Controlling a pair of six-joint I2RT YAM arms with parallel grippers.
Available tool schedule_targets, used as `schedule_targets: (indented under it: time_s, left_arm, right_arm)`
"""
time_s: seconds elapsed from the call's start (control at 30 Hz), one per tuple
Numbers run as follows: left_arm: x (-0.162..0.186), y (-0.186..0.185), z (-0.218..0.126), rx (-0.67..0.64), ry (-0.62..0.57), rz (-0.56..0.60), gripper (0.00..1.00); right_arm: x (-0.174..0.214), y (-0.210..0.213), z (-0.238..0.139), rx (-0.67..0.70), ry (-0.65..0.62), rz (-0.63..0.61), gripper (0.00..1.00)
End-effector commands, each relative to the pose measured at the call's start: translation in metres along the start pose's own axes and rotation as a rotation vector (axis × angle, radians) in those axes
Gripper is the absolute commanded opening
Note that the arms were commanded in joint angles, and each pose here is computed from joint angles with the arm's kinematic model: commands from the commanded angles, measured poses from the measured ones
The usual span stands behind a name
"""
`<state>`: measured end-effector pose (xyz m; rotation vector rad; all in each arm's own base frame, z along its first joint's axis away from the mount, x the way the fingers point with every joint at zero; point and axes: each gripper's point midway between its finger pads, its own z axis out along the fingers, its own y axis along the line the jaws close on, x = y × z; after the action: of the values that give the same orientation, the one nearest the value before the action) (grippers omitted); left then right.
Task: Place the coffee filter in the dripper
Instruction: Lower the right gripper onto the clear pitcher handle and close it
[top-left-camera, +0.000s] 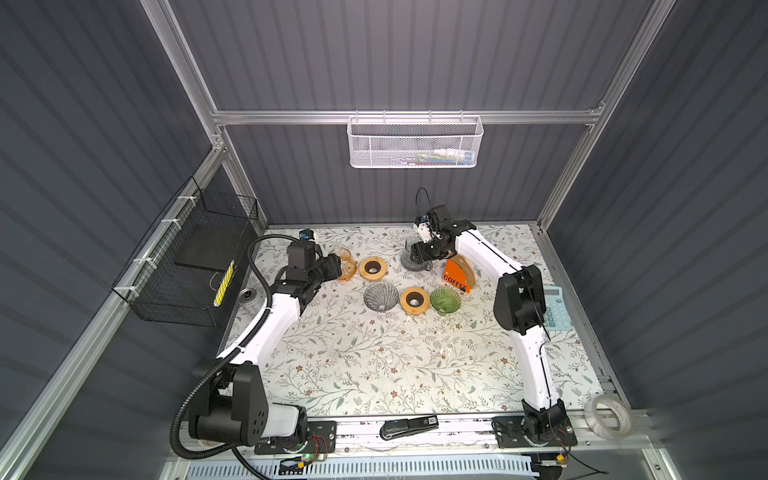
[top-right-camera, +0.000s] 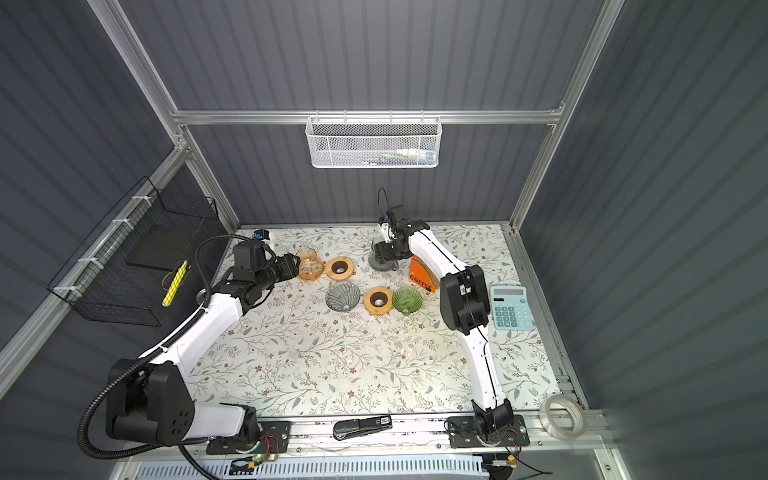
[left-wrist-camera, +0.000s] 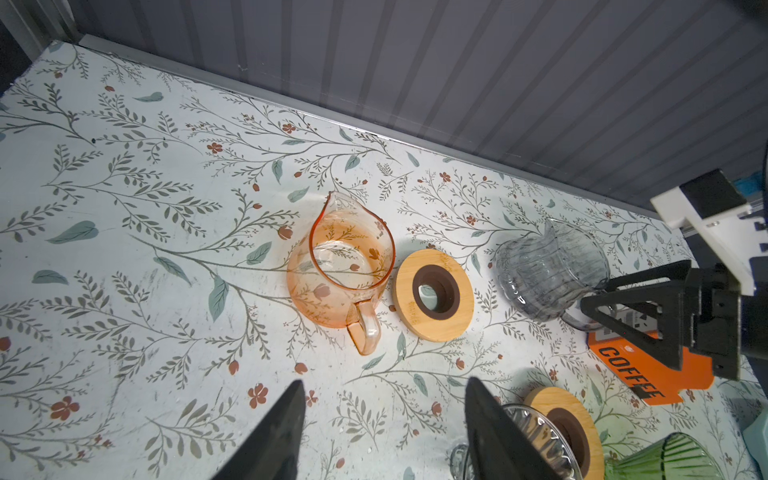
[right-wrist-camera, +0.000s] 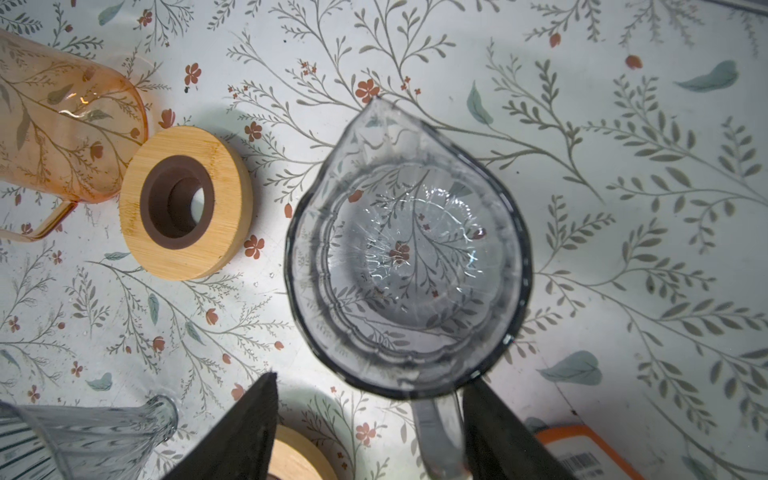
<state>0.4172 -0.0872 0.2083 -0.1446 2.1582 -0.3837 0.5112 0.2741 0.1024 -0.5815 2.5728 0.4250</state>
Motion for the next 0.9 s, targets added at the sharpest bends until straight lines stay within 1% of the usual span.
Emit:
schedule_targets:
  time_s: [0.0,0.37,0.47,0.67,0.87]
  left_arm:
    - [-0.013,-0.008,-0.011,0.013,-0.031,0.028,0.62]
    - [-0.011,-0.006,-0.011,0.007,-0.028,0.03,0.62]
    - [-0.011,-0.005,-0.011,0.005,-0.03,0.032,0.62]
    - [-0.011,-0.004,-0.011,-0.003,-0.03,0.033,0.62]
    - [-0.01,-0.003,-0.011,-0.006,-0.031,0.037,0.62]
  right_arm:
    - [0.002,0.01,-0.002,-0.003,0.019,-0.025,0.7]
    - [0.008,0.019,-0.001,0.025,0.046,-0.041,0.66]
    - [0.012,0.021,0.001,0.037,0.058,-0.038,0.63]
    - [0.016,0.017,0.003,0.079,0.071,-0.017,0.52]
    - [0.02,0.012,0.005,0.108,0.08,0.02,0.46]
